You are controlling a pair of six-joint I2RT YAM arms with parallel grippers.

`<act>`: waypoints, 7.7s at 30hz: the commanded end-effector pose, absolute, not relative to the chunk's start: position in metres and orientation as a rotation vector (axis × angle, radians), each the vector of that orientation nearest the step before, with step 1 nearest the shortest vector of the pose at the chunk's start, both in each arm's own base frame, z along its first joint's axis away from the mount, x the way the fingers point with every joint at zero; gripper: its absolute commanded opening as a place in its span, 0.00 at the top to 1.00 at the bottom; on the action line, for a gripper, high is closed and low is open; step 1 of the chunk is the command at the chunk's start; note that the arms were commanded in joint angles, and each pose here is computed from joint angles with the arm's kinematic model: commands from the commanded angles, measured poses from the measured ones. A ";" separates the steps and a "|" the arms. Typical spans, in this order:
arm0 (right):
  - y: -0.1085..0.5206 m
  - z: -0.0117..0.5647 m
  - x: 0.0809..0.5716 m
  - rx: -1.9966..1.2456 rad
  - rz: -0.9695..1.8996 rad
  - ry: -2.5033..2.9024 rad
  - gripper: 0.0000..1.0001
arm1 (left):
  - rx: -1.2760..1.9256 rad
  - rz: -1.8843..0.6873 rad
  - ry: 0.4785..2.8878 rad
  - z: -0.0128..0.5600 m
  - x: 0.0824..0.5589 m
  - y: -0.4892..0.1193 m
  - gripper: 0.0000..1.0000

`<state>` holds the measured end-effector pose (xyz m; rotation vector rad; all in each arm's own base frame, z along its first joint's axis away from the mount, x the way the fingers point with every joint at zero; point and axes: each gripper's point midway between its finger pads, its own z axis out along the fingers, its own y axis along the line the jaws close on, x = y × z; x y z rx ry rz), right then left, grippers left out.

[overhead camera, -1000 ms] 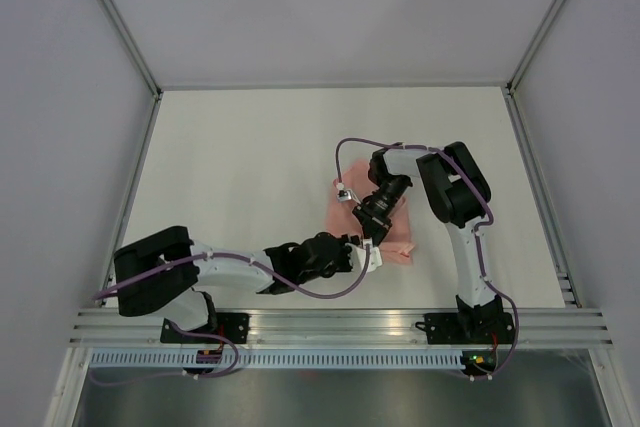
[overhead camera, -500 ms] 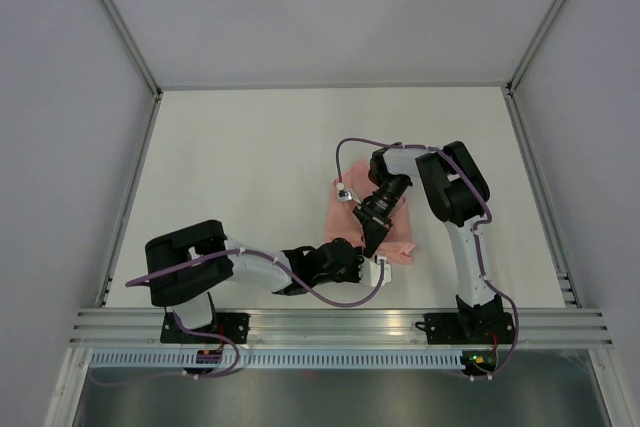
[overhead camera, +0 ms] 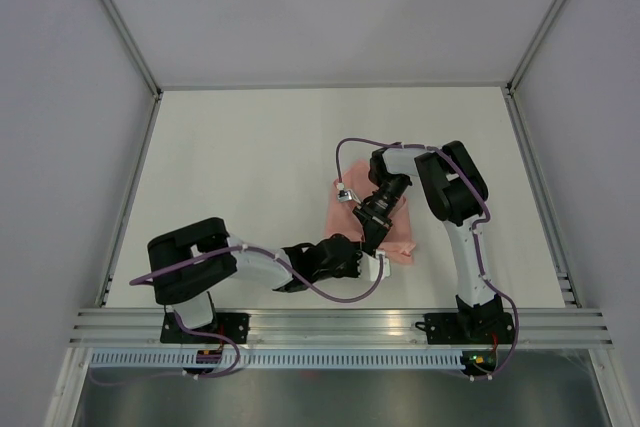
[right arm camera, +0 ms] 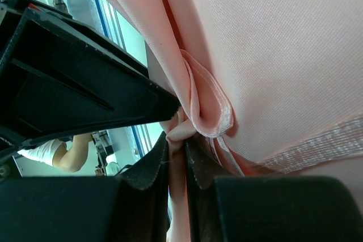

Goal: Fold the napkin, place the utensils inside, and roll it up
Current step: Roll the napkin with the utensil

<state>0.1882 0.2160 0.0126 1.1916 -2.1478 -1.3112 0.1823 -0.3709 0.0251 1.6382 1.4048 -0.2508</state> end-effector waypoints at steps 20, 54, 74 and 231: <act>0.198 -0.046 0.221 1.538 -1.127 -2.185 1.00 | 1.819 -0.522 1.675 -0.020 0.151 -0.369 0.98; 0.158 0.100 0.312 1.791 -1.345 -2.791 0.43 | 1.579 -1.301 2.086 -0.009 0.145 -0.369 0.98; 0.175 0.051 0.196 2.592 -0.592 -2.710 0.34 | 1.366 -1.463 2.470 -0.035 0.159 -0.370 0.98; 0.140 0.070 0.190 2.398 -1.002 -2.702 0.42 | 1.447 -1.352 2.452 -0.036 0.156 -0.393 0.98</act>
